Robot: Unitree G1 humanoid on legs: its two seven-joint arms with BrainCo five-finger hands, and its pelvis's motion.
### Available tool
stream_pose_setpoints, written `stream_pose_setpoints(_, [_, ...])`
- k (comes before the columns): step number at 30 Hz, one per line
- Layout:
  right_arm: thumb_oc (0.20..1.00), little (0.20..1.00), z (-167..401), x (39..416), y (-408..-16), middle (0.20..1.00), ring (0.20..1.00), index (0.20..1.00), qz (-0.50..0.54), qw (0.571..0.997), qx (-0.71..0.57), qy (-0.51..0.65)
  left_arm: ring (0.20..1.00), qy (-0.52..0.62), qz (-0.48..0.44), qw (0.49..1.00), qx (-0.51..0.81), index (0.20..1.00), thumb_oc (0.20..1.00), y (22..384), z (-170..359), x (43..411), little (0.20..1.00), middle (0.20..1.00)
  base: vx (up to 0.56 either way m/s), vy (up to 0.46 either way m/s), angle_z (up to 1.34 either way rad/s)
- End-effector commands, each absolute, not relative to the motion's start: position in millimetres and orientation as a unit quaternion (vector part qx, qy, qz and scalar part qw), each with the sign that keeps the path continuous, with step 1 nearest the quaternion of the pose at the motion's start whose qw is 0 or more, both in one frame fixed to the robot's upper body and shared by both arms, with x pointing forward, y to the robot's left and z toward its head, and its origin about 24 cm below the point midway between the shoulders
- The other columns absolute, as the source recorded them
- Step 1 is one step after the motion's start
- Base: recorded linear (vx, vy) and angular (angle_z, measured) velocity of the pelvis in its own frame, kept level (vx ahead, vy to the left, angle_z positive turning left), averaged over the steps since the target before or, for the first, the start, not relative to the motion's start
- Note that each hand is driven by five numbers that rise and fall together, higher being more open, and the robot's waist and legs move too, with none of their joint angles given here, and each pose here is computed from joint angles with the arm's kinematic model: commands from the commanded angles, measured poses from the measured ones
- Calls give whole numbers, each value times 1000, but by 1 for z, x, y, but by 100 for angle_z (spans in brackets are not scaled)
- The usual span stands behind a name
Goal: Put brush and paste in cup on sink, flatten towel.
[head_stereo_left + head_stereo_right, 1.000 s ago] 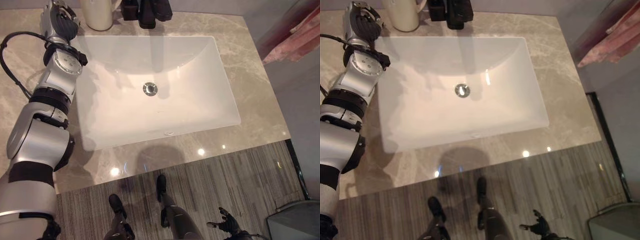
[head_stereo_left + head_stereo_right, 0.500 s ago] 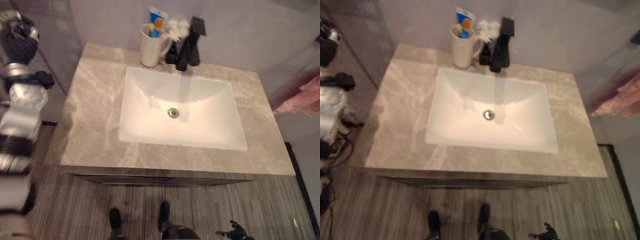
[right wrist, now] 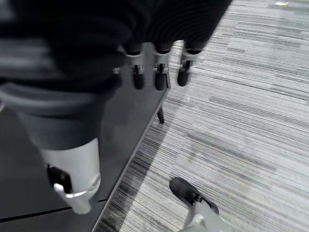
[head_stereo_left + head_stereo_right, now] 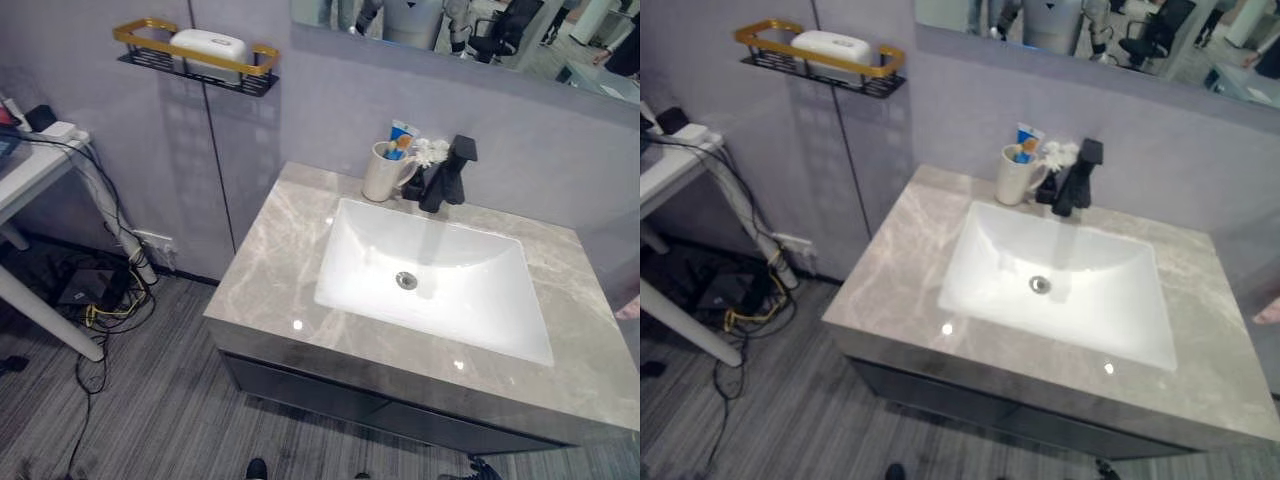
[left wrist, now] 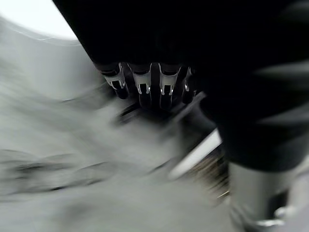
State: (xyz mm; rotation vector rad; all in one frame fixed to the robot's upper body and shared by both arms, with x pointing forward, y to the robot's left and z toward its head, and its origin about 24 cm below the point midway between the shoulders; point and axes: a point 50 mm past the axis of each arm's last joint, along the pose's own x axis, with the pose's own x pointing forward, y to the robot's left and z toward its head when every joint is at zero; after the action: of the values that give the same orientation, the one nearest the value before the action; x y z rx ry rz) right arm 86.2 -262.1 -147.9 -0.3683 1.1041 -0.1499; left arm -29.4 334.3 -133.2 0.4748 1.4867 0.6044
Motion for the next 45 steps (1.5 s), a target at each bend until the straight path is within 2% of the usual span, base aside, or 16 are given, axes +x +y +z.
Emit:
stream_pose_setpoints(1, [1000,1000,-146,104,-253,1000,1000,1000,-46,843,-194,500,1000,613,129,728,277,1000,1000,308,-146,36,1000,1000,-246,225,-109])
stream_pose_setpoints(2, [1000,1000,-147,104,-250,1000,1000,1000,-37,844,-197,498,1000,609,117,737,268,1000,1000,299,-149,45,1000,1000,-222,226,-105])
stream_pose_setpoints(4, [1000,1000,-151,98,-247,1000,1000,1000,-24,831,-207,515,1000,596,-17,730,335,1000,1000,264,-160,55,1000,1000,-142,166,-69])
stream_pose_setpoints(5, [1000,1000,-151,98,-247,1000,1000,1000,-24,832,-207,515,1000,596,-17,730,335,1000,1000,264,-160,55,1000,1000,-167,137,-71])
stream_pose_setpoints(6, [1000,1000,-154,96,-242,1000,1000,1000,-20,826,-215,520,1000,503,-158,735,427,1000,1000,224,-162,90,1000,1000,-152,80,-84])
stream_pose_setpoints(7, [1000,1000,-154,95,-241,1000,1000,1000,-20,825,-218,521,1000,482,-175,739,438,1000,1000,217,-161,99,1000,1000,-165,100,-128])
stream_pose_setpoints(8, [1000,1000,-155,95,-241,1000,1000,1000,-22,821,-227,524,1000,409,-212,752,470,1000,1000,198,-154,126,1000,1000,-106,28,-117])
stream_pose_setpoints(9, [1000,1000,-155,97,-239,1000,1000,1000,-20,822,-229,522,1000,397,-224,755,472,1000,1000,193,-152,133,1000,1000,-123,21,-163])
stream_pose_setpoints(12, [1000,1000,-152,113,-235,1000,1000,1000,-28,830,-233,505,1000,364,-174,799,445,1000,1000,187,-138,169,1000,1000,-219,2,-151])
stream_pose_setpoints(17, [1000,1000,-143,137,-233,1000,1000,1000,-10,848,-260,462,1000,387,-111,823,400,1000,1000,198,-135,173,1000,1000,-177,-80,-241])
stream_pose_setpoints(23, [1000,1000,-136,129,-247,1000,1000,1000,-21,856,-267,443,1000,405,-53,837,365,1000,1000,212,-135,167,1000,1000,5,-122,-103])
stream_pose_setpoints(27, [1000,1000,-132,112,-262,1000,1000,1000,-19,851,-280,445,1000,359,-20,882,305,1000,1000,214,-120,183,1000,1000,9,-174,-17])
stream_pose_setpoints(30, [1000,1000,-126,121,-265,1000,1000,1000,5,854,-296,428,1000,335,27,907,253,1000,1000,220,-110,185,1000,1000,-21,-69,-10])
stream_pose_setpoints(36, [1000,1000,-118,128,-275,1000,1000,1000,-43,874,-252,413,1000,322,41,915,239,1000,1000,228,-103,188,1000,1000,132,18,-47])
stream_pose_setpoints(42, [1000,1000,-116,141,-259,1000,1000,1000,-43,893,-221,391,1000,323,38,916,236,1000,1000,227,-103,185,1000,1000,154,148,-48])
stream_pose_setpoints(45, [1000,1000,-121,138,-255,1000,1000,1000,-28,887,-227,402,1000,328,34,915,233,1000,1000,225,-106,182,1000,1000,109,122,-37])
